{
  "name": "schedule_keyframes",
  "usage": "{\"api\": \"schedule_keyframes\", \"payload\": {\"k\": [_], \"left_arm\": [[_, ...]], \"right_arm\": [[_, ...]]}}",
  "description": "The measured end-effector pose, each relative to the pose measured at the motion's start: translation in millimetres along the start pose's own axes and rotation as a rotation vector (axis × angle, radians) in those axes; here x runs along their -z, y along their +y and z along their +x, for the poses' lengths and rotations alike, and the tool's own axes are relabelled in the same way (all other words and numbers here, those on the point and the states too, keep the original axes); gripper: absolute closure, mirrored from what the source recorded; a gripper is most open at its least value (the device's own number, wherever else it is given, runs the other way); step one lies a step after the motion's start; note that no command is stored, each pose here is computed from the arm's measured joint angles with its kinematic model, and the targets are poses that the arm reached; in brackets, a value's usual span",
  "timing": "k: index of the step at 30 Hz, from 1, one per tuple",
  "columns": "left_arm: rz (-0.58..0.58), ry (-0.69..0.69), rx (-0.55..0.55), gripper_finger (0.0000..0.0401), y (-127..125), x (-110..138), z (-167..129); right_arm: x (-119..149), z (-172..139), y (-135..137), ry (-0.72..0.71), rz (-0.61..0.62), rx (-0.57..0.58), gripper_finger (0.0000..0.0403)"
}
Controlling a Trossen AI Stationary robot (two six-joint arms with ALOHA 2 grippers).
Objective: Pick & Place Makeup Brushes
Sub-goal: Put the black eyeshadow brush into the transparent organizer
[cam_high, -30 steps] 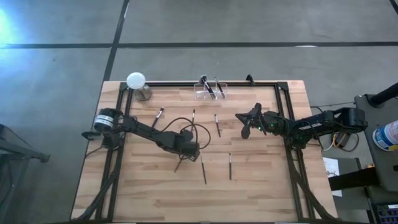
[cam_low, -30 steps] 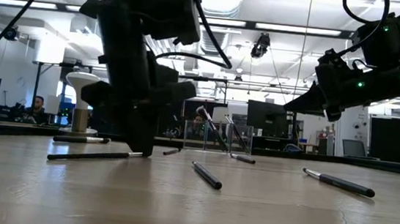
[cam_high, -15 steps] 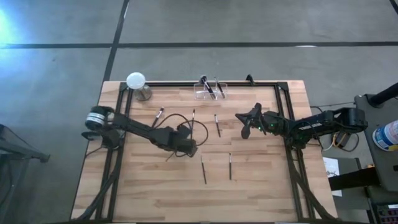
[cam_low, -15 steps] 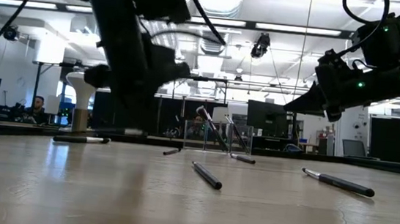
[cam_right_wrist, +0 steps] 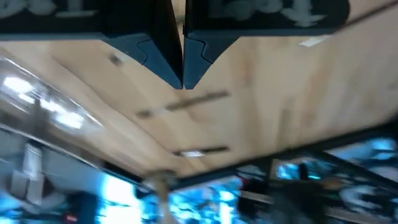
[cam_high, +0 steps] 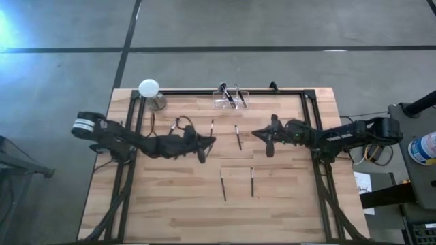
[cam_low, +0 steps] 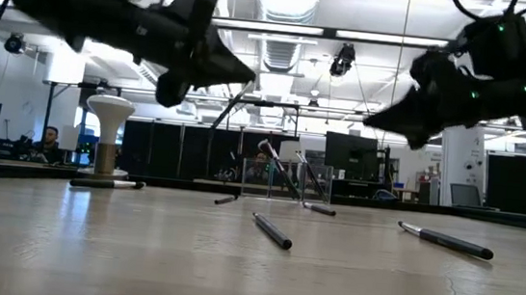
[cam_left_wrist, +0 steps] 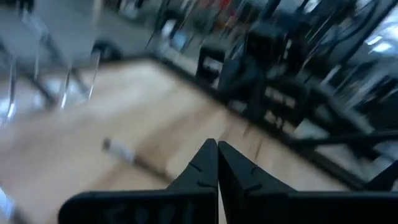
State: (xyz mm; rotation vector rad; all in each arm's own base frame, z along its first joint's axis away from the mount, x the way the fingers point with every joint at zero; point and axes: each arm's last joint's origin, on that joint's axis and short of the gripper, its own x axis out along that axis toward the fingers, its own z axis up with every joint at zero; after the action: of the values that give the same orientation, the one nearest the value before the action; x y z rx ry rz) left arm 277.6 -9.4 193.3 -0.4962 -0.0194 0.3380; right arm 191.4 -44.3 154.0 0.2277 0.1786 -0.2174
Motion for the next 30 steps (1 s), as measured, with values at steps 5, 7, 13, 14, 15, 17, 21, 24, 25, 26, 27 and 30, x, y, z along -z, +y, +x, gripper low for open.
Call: {"api": "schedule_keyframes", "payload": {"k": [5,7,13,14,15,17,21,24,25,26,27,30], "left_arm": [[0.079,-0.121,0.114,0.0401,16.8,-9.2,5.5],[0.117,-0.137,0.158,0.0401,17.9,-14.0,11.9],[0.235,-0.188,0.301,0.0401,9.7,-33.3,29.8],[0.252,-0.196,0.318,0.0401,7.7,-36.3,32.0],[0.266,-0.205,0.335,0.0401,6.2,-39.2,33.7],[0.288,-0.219,0.359,0.0401,3.7,-43.6,36.0],[0.303,-0.224,0.370,0.0401,3.5,-46.0,37.4],[0.304,-0.224,0.370,0.0401,3.8,-46.0,37.4],[0.305,-0.223,0.372,0.0401,3.8,-46.0,37.4],[0.305,-0.224,0.372,0.0401,3.8,-46.0,37.4],[0.305,-0.223,0.373,0.0401,3.7,-45.9,37.3],[0.314,-0.232,0.374,0.0401,3.6,-46.5,37.1]], "right_arm": [[-24.9,10.4,12.4,-0.073,-0.008,-0.068,0.0390],[-35.5,14.0,17.0,-0.105,-0.008,-0.085,0.0379],[-53.2,34.7,28.5,-0.120,-0.011,-0.133,0.0318],[-54.2,40.9,30.2,-0.110,-0.010,-0.147,0.0307],[-53.3,48.0,31.9,-0.092,-0.011,-0.158,0.0296],[-53.8,62.9,36.1,-0.079,-0.012,-0.172,0.0275],[-58.3,86.9,42.0,-0.105,-0.018,-0.233,0.0239],[-61.6,98.6,44.1,-0.128,-0.024,-0.254,0.0221],[-61.7,100.7,44.2,-0.130,-0.027,-0.254,0.0218],[-61.9,103.2,44.4,-0.131,-0.035,-0.253,0.0217],[-64.5,105.6,45.2,-0.145,-0.045,-0.255,0.0217],[-68.9,110.3,46.6,-0.161,-0.064,-0.257,0.0228]]}}
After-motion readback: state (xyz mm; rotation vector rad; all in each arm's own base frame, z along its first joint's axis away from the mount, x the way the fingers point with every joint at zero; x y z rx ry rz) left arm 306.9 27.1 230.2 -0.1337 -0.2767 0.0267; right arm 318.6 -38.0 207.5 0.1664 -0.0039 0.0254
